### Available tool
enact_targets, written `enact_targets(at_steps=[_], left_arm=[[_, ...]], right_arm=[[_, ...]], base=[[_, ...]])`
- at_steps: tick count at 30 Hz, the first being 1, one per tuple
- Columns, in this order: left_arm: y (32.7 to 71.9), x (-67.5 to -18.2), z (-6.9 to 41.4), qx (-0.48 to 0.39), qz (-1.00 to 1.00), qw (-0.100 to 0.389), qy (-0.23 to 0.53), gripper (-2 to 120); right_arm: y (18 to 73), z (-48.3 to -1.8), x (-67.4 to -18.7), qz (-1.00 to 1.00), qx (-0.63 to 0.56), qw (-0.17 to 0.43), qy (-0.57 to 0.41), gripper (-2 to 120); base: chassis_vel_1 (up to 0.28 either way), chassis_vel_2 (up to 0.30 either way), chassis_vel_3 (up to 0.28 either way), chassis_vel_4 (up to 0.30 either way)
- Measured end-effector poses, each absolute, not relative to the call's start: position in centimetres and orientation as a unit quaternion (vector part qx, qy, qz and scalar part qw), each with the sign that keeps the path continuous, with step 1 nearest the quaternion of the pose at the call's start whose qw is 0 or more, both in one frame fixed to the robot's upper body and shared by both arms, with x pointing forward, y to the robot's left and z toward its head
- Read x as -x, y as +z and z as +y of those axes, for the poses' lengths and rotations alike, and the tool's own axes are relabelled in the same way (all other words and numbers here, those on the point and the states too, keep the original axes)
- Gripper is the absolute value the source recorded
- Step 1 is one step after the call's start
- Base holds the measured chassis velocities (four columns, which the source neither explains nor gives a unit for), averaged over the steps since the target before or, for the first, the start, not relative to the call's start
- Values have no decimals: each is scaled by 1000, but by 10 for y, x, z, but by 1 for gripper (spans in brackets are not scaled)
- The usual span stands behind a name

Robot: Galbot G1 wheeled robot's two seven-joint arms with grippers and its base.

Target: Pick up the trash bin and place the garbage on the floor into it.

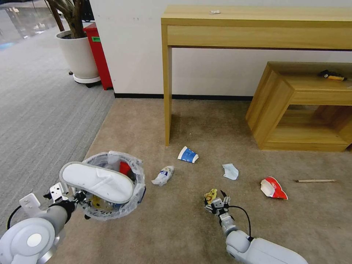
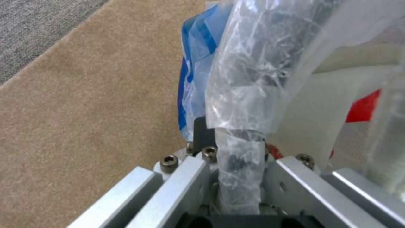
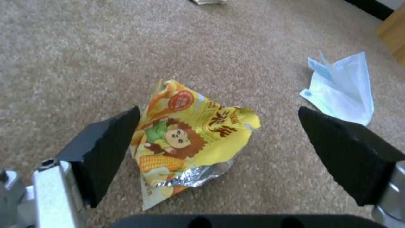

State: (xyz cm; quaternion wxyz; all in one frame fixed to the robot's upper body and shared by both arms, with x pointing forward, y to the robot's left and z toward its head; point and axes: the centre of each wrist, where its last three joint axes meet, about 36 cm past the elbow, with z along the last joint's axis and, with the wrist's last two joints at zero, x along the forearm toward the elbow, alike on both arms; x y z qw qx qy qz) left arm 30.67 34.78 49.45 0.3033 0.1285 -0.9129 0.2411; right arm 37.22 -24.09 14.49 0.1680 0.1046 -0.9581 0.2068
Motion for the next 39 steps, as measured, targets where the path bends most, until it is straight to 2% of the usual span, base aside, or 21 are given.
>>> enact_targets(at_steps=[10, 19, 26, 32, 39], left_arm=[[498, -303, 344, -124, -914, 301, 240, 0], [497, -301, 343, -124, -914, 302, 241, 0], [498, -301, 343, -126, -914, 300, 241, 0], [498, -302, 342, -126, -915, 299, 241, 0], [497, -301, 342, -128, -914, 301, 239, 0]], right_arm=[[132, -238, -370, -956, -111, 176, 209, 89], [125, -228, -367, -954, -121, 181, 204, 89], [121, -229, -367, -954, -114, 185, 207, 72], [119, -239, -364, -953, -110, 185, 214, 50], [118, -241, -363, -953, -108, 181, 216, 39]], base=[[0, 0, 0, 0], [0, 0, 0, 0], [0, 0, 0, 0], [0, 0, 0, 0], [0, 0, 0, 0]])
